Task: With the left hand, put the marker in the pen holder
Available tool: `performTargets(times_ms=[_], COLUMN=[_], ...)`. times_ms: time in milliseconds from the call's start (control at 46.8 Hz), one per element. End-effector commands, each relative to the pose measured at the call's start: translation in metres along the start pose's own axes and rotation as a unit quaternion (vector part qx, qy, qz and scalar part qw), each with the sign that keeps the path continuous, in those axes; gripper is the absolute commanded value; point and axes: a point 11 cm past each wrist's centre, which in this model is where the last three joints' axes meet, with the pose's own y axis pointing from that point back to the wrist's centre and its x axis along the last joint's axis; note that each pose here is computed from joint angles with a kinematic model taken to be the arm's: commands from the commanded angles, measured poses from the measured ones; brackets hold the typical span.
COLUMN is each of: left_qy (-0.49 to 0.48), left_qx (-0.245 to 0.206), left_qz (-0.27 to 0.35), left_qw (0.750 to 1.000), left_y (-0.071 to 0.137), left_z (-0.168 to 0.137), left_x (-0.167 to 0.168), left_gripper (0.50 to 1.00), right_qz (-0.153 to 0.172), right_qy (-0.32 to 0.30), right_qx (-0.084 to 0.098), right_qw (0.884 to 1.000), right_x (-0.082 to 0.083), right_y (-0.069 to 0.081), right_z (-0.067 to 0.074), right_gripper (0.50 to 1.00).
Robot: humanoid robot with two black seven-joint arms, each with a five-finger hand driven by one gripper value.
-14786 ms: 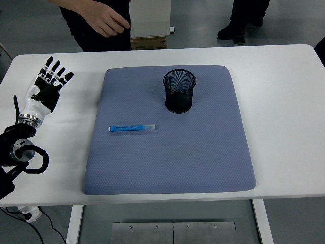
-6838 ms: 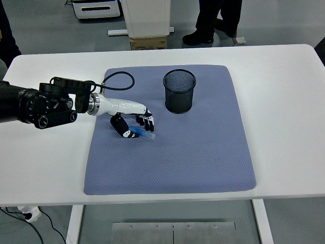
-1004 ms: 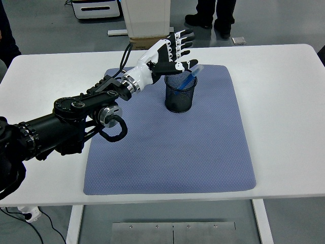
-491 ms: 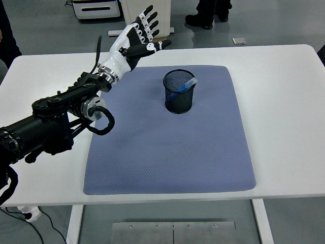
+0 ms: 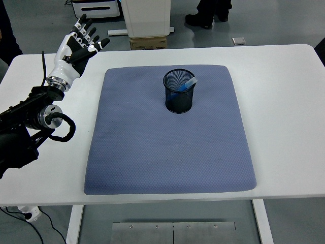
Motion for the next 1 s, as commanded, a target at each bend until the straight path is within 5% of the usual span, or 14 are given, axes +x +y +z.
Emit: performTargets(times_ms=[0, 321, 983], left_qy=[0.013, 0.045, 0.058], left_qx=[0.002, -0.001, 0.001], left_qz=[0.012, 0.065, 0.062], left_qw=[1.0, 0.997, 0.996], left_y=[0.011, 0.04, 0.04], left_z=[-0.004, -0.017, -0.023], left_x=[0.016, 0.053, 0.045], left_gripper=[1.0, 1.0, 1.0], right_qz=[0.0, 0.0, 0.003], right_qy=[0.0, 0.001, 0.002], right_qx=[-0.001, 0.0, -0.001], right_qw=[1.0, 1.0, 1.0], right_x=[0.0, 0.0, 0.003], right_y=[0.0, 0.0, 0.0], right_z=[0.0, 0.0, -0.001], right_gripper=[1.0, 1.0, 1.0])
